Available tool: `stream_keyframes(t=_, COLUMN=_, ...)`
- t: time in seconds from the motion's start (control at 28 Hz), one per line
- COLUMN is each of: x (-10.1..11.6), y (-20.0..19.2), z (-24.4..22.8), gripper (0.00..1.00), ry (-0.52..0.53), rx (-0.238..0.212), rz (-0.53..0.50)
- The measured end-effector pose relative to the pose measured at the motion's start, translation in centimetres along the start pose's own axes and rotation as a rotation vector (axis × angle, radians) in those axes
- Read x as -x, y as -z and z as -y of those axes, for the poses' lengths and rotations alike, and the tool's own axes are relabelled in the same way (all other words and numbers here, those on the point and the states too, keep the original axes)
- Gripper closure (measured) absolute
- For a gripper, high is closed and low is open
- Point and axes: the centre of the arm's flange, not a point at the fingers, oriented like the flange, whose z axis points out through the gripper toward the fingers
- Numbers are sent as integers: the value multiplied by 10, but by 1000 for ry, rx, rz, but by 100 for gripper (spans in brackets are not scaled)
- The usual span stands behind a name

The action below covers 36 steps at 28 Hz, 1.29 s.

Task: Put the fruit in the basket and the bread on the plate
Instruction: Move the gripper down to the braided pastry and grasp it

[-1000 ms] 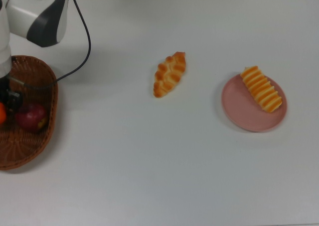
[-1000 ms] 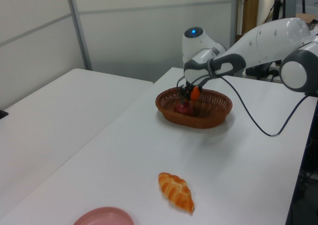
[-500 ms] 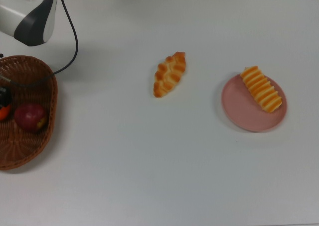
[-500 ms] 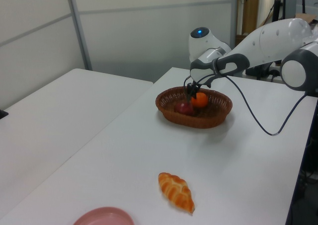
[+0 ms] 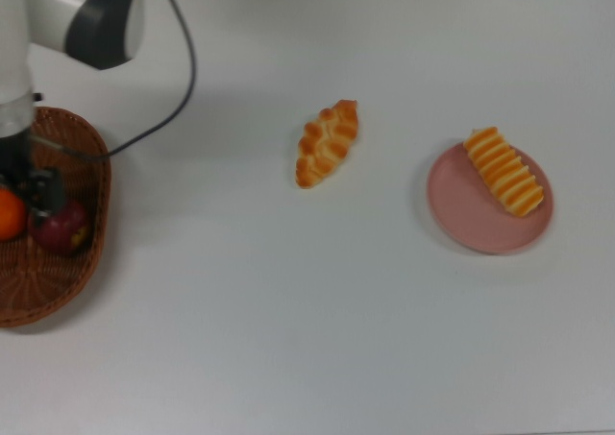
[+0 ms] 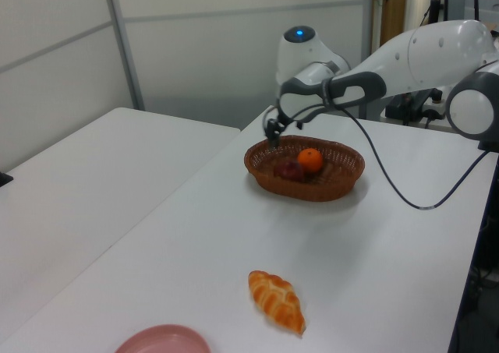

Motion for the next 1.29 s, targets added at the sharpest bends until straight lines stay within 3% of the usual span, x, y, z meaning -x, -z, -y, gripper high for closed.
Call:
stream_keyframes(t=0.18, x=11, y=17, z=82, gripper=0, ry=86, rx=-52, rz=97)
stream_keyframes(t=0.43, x=60, y=32, z=199, gripper=0, ry=262, rx=-51, rz=338)
stream_keyframes(t=0.61, x=93, y=46, z=262, gripper=0, ry=364, rx=-48, rz=431)
stream_keyframes(t=0.79, x=124, y=56, z=313, gripper=0, ry=444, rx=-61, rz=486)
stream_keyframes(t=1.0, x=164, y=59, z=362, gripper=0, ry=526, rx=-47, rz=529)
stream_keyframes(t=1.29, x=198, y=48, z=388, gripper=0, ry=589, rx=-27, rz=570)
